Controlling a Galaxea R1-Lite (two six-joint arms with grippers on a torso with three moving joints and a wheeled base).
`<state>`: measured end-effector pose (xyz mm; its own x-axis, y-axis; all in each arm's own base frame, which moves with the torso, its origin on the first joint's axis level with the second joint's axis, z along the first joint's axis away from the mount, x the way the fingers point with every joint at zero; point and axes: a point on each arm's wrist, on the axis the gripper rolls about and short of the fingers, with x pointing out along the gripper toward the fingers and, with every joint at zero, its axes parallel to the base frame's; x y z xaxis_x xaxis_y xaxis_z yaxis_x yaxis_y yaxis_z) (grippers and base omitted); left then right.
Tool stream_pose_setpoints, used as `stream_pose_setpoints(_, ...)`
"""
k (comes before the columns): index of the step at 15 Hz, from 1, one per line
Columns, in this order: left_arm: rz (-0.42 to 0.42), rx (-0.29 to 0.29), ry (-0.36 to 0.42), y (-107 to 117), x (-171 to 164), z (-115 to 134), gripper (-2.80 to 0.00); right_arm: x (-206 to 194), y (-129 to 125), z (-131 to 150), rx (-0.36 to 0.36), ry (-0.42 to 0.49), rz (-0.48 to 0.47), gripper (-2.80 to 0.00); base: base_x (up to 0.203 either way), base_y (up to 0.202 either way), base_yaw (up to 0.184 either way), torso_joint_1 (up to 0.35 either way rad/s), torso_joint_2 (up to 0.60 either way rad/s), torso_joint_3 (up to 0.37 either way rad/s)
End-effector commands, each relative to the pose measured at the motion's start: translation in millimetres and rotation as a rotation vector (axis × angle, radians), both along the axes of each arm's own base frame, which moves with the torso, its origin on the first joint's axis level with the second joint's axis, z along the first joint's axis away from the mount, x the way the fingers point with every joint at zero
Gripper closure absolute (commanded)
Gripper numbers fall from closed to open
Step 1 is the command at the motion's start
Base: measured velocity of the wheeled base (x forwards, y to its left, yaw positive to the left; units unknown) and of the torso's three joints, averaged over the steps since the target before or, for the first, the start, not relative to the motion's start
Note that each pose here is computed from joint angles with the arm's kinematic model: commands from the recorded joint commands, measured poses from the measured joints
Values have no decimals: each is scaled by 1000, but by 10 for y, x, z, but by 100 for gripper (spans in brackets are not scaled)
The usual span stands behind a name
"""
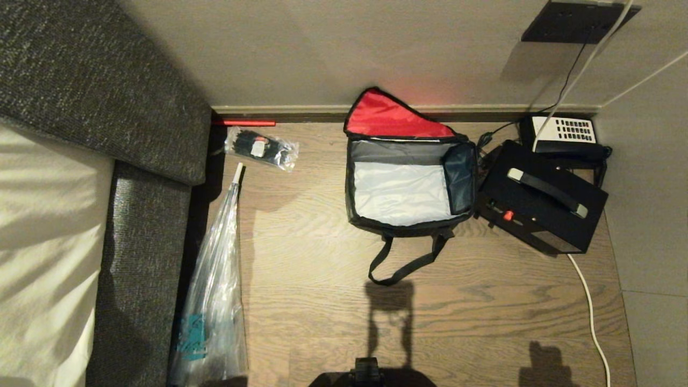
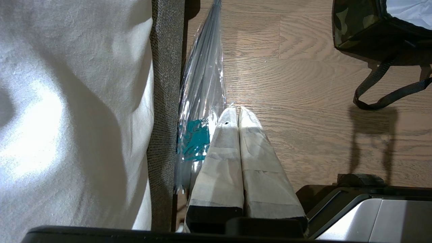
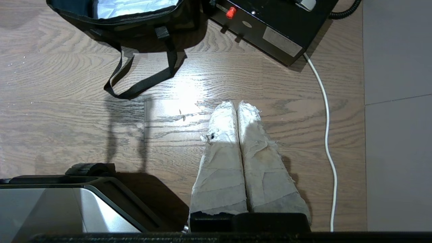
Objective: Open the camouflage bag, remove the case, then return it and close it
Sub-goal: Grip the handle again
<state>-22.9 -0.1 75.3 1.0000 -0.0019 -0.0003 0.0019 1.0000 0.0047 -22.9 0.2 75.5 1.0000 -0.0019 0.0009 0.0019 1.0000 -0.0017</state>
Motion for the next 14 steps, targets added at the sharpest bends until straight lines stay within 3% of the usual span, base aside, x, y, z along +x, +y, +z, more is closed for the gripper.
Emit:
stream_pose_setpoints(1, 0, 1, 2, 0, 2, -4, 0, 5, 0, -3, 0, 6, 0, 0, 0, 0, 0, 0, 0, 0)
stream_pose_setpoints(14, 0, 0, 3, 0, 2, -4, 0, 5, 0, -3, 0, 7, 0, 0, 0, 0, 0, 0, 0, 0)
